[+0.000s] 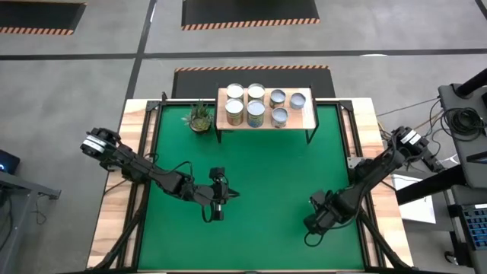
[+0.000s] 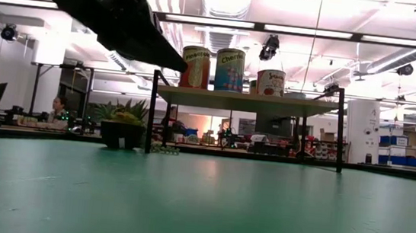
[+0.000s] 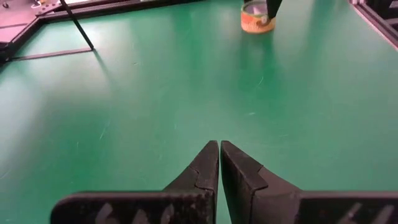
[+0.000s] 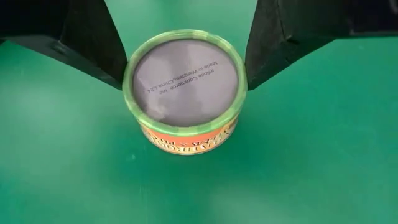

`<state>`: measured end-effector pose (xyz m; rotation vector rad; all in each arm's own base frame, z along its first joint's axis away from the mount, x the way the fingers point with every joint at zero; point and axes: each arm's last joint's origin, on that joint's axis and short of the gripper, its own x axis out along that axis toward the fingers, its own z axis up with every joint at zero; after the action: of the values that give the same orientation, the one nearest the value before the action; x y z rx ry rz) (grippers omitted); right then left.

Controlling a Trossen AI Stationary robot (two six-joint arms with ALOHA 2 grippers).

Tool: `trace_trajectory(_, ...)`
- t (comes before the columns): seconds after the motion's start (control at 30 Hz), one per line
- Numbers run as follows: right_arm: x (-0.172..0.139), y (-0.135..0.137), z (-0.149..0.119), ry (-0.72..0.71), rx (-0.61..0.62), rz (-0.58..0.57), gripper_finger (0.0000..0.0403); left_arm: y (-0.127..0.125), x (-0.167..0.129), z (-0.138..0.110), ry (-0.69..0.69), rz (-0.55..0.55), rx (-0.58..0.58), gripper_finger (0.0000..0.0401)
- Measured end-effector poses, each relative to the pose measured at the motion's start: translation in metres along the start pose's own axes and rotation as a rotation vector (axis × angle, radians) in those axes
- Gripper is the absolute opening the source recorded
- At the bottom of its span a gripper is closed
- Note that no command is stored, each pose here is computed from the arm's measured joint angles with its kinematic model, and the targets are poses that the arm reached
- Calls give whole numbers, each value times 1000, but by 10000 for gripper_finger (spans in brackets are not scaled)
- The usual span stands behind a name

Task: Pick and place cans onto a shelf
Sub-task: Put the canned mushrooms on the shelf

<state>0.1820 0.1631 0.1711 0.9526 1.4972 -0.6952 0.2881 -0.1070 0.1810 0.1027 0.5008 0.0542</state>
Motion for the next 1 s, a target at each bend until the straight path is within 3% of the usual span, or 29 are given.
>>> trace_trajectory(0.2,-20,3,2,-159,-55,114,290,-1,-1,7,-70,-8,8,0)
trace_trajectory(0.37,-57,10,7,-420,-195,266,297,-2,-2,18,-173,-12,41,0)
trace_trajectory(0.53,-88,12,15,-694,-385,338,297,-1,-7,27,-252,-8,73,0)
trace_trajectory(0.77,-108,24,31,-1127,-764,274,296,4,-23,44,-344,-5,62,0)
trace_trajectory(1.0,-93,31,34,-1522,-988,273,296,5,-39,56,-419,-23,18,0)
